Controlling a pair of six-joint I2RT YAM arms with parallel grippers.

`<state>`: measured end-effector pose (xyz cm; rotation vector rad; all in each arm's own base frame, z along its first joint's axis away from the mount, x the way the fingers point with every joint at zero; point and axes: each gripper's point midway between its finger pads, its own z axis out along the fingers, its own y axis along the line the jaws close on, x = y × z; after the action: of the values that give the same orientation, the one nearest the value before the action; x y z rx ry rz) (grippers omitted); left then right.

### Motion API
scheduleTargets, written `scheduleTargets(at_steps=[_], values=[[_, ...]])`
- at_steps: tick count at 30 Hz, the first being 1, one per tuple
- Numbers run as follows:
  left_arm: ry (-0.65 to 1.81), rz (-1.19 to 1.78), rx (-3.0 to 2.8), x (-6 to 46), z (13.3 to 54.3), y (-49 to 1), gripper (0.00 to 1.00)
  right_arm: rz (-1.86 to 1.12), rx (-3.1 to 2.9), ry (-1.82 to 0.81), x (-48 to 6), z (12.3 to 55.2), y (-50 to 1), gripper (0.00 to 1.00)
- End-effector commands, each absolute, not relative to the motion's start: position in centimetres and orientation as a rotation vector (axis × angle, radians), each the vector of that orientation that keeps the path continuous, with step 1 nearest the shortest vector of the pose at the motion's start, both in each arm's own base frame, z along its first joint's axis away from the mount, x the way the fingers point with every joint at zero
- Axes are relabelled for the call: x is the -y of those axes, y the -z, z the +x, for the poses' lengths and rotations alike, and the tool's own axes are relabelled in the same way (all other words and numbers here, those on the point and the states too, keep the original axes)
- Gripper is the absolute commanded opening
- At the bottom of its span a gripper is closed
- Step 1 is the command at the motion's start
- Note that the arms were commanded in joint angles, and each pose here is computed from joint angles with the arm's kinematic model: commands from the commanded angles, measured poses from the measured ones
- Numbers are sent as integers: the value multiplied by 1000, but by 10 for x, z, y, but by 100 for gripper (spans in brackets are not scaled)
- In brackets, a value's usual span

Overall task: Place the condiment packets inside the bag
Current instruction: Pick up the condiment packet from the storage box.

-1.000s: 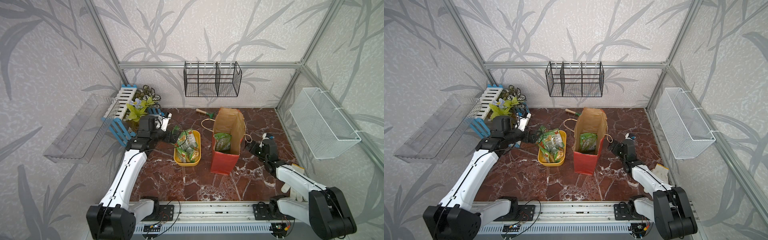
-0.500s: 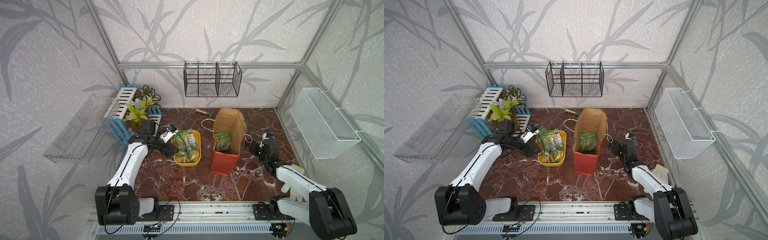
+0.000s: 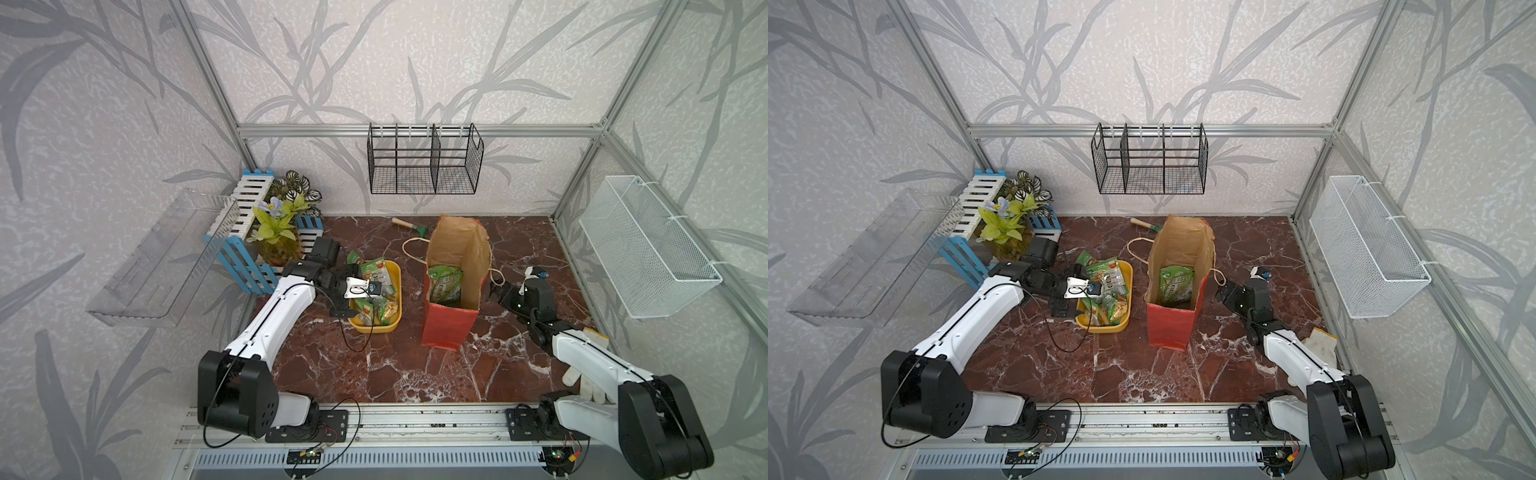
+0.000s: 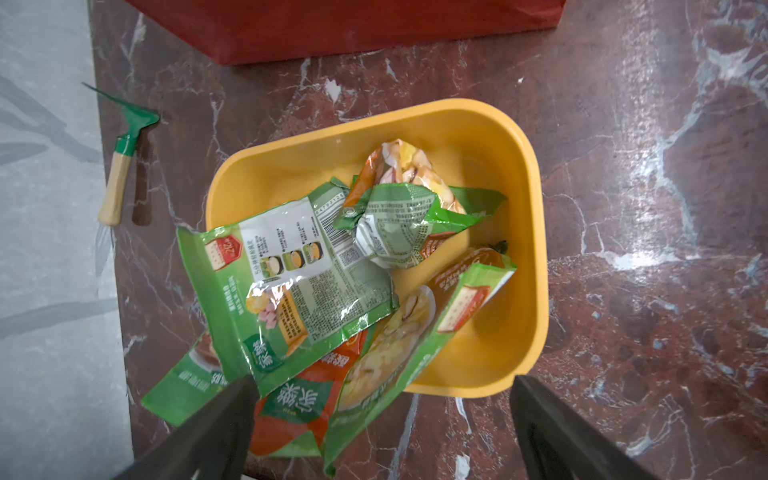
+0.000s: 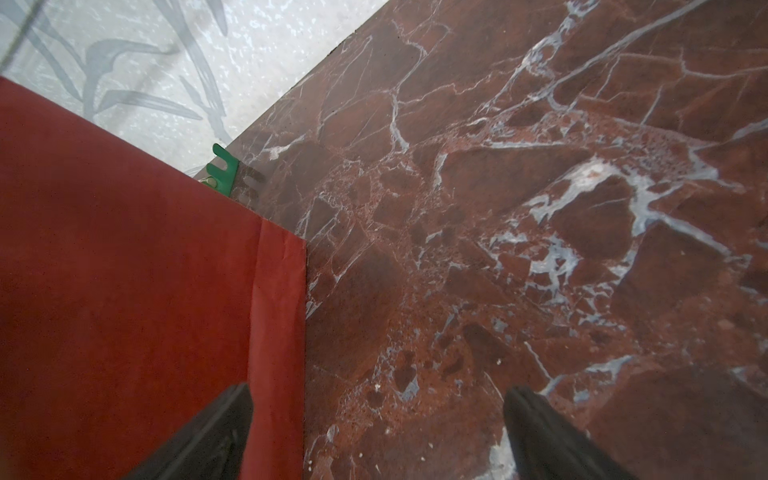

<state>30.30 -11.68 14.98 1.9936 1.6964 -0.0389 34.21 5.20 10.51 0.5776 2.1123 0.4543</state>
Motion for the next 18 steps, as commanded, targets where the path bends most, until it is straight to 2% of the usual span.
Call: scheduleTargets(at_steps=[1,4,7,12,16,18], values=[[-33,2100,-1655,113,312,-139,97,554,-2102,-467,-56,348,-116,99],[-51,2203,-1689,107,310,-123,88,555,-2101,-464,-56,348,-117,99],[-76,2318,-1746,98,304,-109,74,558,-2103,-458,-55,348,-117,99],[-104,2350,-1774,93,304,-109,37,562,-2113,-458,-56,349,-114,99],[-134,2340,-1707,101,301,-125,15,564,-2116,-455,-55,349,-113,99],[-159,2344,-1675,106,299,-134,1,566,-2116,-455,-55,349,-113,99]])
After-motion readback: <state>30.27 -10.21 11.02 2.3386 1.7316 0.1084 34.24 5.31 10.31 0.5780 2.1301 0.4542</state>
